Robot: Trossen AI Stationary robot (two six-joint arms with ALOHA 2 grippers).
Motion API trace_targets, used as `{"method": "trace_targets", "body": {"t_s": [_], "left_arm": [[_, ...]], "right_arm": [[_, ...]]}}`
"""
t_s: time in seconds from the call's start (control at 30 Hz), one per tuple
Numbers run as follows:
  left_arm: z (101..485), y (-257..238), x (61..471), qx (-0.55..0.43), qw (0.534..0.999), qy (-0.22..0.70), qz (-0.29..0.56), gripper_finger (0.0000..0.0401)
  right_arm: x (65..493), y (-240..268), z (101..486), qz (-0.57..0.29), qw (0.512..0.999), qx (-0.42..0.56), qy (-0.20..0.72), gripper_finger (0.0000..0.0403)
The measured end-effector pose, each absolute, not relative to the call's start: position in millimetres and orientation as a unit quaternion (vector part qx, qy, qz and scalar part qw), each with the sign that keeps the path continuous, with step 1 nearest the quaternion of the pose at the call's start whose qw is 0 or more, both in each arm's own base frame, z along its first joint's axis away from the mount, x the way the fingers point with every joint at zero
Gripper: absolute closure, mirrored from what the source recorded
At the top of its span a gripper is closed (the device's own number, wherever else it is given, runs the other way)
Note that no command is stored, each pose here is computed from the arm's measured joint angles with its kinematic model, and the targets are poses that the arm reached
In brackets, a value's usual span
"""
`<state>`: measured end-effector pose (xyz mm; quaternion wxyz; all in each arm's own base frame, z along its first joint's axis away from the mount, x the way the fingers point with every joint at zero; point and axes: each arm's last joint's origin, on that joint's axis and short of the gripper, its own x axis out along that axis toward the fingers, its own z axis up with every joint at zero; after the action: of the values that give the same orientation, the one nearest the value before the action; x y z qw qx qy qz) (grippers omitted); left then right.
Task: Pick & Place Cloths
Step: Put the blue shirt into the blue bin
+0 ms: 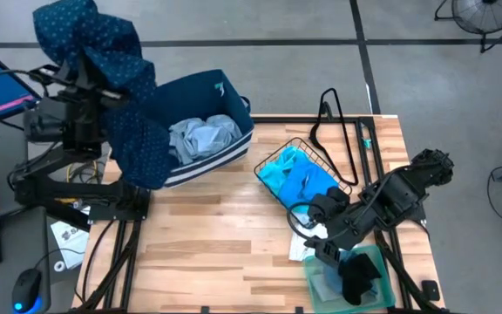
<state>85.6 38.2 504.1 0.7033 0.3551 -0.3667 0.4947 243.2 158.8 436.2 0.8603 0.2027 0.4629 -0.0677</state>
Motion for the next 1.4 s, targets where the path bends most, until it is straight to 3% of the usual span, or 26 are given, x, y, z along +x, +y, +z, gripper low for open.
{"method": "trace_targets", "body": {"t_s": [0.3, 0.53, 0.63, 0.93, 1.23, 1.4], "left_arm": [[522.7, 77.0, 120.3, 0.361, 0.704, -0.378, 0.482, 0.0372], [511.8, 109.0, 150.2, 0.339, 0.735, -0.334, 0.482, 0.0372], [501.2, 121.3, 162.9, 0.329, 0.767, -0.274, 0.478, 0.037], [446.5, 141.6, 190.4, 0.274, 0.864, 0.022, 0.422, 0.0368], [397.9, 139.2, 186.3, 0.107, 0.885, 0.218, 0.397, 0.0367], [376.6, 131.7, 180.4, 0.027, 0.871, 0.303, 0.385, 0.0359]], "right_arm": [[245.1, 158.3, 437.1, -0.067, 0.862, 0.211, 0.457, 0.0078], [245.1, 158.5, 437.1, -0.07, 0.86, 0.217, 0.456, 0.0078], [245.0, 158.7, 437.1, -0.07, 0.86, 0.218, 0.456, 0.0078], [245.1, 158.5, 437.2, -0.069, 0.863, 0.209, 0.454, 0.0078], [244.9, 158.8, 437.2, -0.067, 0.864, 0.207, 0.454, 0.0078], [244.9, 158.7, 437.1, -0.068, 0.864, 0.207, 0.454, 0.0078]]}}
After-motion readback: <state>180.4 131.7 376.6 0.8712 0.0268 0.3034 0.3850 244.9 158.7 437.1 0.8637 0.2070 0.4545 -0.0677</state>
